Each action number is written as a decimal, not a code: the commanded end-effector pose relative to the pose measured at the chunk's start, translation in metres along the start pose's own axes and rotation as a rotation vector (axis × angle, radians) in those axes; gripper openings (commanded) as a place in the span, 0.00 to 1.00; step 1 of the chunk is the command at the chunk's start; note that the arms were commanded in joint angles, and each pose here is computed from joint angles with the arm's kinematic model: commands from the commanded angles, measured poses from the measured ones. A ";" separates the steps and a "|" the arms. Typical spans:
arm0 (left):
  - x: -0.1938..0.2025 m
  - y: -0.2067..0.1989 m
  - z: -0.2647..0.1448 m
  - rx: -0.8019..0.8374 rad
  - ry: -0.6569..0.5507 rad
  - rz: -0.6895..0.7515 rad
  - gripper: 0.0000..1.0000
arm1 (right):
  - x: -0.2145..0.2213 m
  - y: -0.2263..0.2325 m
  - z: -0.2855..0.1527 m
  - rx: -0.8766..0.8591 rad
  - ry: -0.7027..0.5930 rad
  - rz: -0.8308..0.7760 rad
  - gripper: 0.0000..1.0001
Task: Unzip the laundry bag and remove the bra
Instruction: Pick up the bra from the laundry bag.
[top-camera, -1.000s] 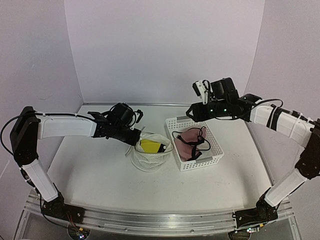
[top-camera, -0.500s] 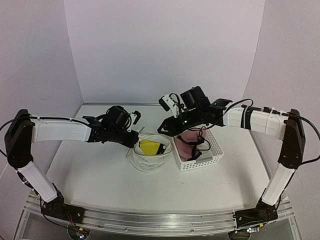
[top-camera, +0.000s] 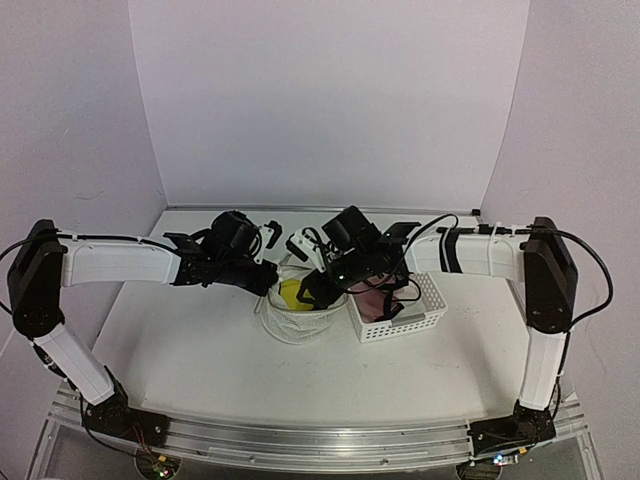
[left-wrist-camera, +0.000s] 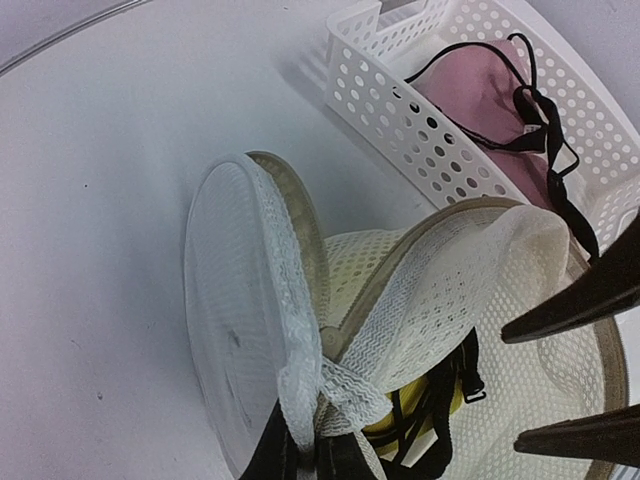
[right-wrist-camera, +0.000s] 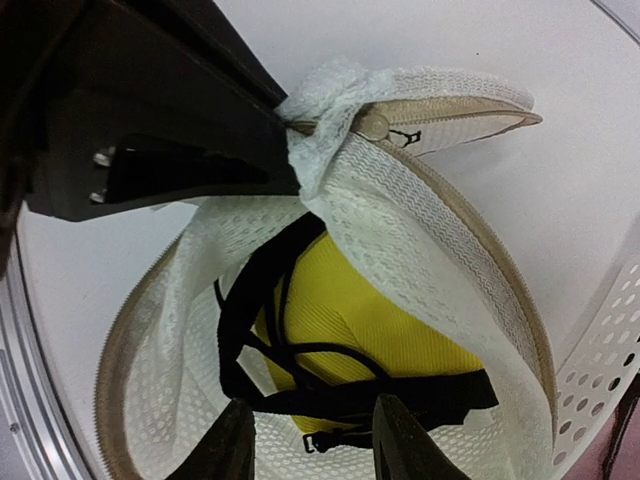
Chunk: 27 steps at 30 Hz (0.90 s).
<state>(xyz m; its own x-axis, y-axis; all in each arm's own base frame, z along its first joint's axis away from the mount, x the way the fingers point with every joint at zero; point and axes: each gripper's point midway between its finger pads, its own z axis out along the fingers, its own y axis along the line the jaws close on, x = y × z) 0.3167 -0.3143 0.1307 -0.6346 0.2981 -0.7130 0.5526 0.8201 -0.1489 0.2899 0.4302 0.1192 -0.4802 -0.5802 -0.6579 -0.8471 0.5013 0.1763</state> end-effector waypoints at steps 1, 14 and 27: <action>-0.020 -0.008 -0.011 0.029 -0.074 0.018 0.00 | -0.030 -0.015 0.002 0.074 -0.080 -0.082 0.46; -0.015 -0.008 -0.006 0.025 -0.050 0.027 0.00 | -0.025 -0.036 0.045 0.136 -0.038 -0.098 0.57; -0.010 -0.007 0.001 0.017 -0.030 0.037 0.00 | -0.002 -0.047 0.083 0.109 0.017 -0.062 0.69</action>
<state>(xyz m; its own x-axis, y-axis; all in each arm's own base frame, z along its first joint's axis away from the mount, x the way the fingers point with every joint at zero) 0.3163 -0.3148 0.1298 -0.6253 0.3153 -0.7138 0.5657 0.8132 -0.1364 0.3375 0.4499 0.0489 -0.4321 -0.6544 -0.6205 -0.8478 0.5294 0.0321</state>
